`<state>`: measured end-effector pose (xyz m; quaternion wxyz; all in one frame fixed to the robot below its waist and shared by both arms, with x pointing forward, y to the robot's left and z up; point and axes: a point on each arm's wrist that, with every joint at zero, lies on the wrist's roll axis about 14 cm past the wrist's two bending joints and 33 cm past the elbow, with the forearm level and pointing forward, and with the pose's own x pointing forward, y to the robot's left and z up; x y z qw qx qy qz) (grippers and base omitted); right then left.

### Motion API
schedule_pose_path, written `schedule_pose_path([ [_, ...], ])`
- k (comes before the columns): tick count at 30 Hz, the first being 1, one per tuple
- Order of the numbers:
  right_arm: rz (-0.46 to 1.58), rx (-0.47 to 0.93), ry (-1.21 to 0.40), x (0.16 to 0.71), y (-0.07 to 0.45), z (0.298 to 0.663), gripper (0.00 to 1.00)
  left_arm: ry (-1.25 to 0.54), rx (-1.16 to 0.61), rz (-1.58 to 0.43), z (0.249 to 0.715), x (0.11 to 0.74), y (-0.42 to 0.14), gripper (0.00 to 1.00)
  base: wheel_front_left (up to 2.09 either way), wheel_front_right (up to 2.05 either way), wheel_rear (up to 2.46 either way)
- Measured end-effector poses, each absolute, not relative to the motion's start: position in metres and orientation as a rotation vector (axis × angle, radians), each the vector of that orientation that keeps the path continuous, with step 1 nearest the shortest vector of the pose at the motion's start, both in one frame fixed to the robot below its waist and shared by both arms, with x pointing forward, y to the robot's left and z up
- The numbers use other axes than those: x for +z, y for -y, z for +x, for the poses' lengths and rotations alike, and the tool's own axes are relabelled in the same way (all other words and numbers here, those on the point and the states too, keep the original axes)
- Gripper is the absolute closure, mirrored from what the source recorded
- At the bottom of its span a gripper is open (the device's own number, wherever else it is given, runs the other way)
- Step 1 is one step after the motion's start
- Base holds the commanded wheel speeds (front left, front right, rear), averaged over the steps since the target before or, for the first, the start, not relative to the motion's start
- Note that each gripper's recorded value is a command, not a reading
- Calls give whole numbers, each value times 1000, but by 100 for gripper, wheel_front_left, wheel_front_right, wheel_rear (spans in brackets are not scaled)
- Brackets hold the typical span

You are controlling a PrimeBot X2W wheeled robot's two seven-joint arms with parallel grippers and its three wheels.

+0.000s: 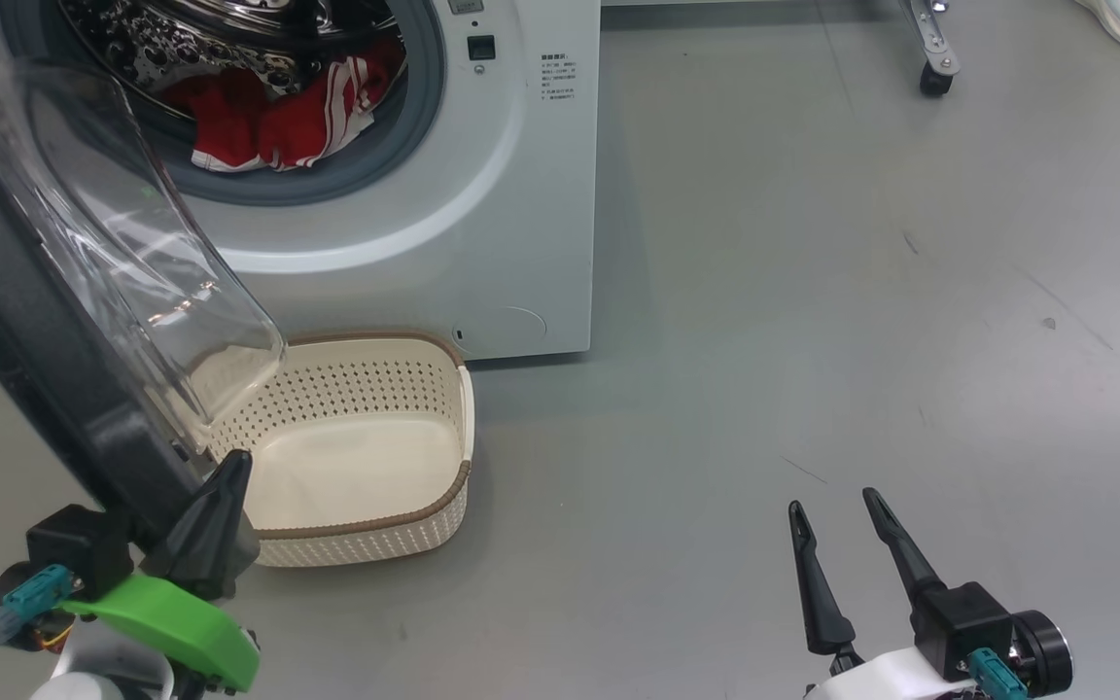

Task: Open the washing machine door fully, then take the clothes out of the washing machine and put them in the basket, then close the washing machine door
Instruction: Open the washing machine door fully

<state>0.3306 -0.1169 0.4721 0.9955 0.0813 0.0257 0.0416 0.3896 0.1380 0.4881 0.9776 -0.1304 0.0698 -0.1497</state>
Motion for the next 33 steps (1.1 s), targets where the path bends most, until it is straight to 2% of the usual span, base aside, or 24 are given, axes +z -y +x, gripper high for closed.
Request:
schedule_pose_path([
  [16, 164, 125, -53, 472, 104, 340, 0, -134, -231, -264, 385, 486, -159, 100, 0, 0, 0],
  [33, 167, 272, -88, 464, 58, 348, 0, -110, -32, -299, 363, 481, -222, 100, 0, 0, 0],
])
